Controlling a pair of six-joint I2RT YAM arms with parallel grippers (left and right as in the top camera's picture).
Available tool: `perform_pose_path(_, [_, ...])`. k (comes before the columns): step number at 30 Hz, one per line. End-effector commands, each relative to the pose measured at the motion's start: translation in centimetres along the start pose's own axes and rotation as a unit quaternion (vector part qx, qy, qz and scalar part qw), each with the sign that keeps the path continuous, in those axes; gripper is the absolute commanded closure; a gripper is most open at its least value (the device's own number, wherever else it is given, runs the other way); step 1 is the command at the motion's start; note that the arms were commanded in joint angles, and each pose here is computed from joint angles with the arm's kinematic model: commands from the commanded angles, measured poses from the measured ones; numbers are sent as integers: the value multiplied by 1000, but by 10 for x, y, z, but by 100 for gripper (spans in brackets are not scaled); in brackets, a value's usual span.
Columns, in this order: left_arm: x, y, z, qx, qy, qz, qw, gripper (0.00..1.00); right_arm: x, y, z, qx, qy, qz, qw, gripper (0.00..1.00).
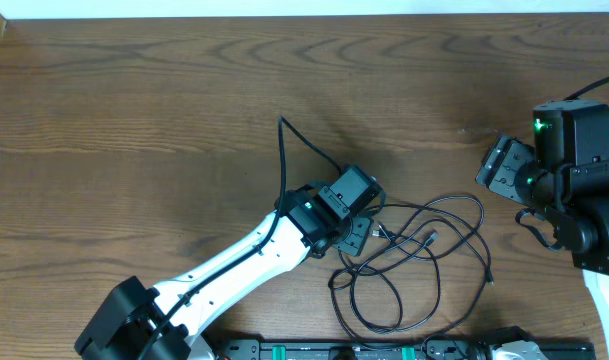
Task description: Untangle cables
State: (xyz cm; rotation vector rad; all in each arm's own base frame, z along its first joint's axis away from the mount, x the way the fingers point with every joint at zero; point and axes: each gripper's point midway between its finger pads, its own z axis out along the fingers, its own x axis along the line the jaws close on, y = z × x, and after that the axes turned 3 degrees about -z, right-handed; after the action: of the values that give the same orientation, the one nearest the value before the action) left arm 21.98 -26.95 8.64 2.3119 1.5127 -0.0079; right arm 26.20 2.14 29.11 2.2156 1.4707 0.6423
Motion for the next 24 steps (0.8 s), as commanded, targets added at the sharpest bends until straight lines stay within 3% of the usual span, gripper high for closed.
perform_pose_path(1, [8, -3, 8, 5, 22, 4, 1000, 42, -2, 4, -5, -9, 2, 10, 1000, 24])
perform_pose_path(24, [9, 1, 9, -5, 26, 5, 1000, 43, -2, 4, -5, -9, 2, 10, 1000, 23])
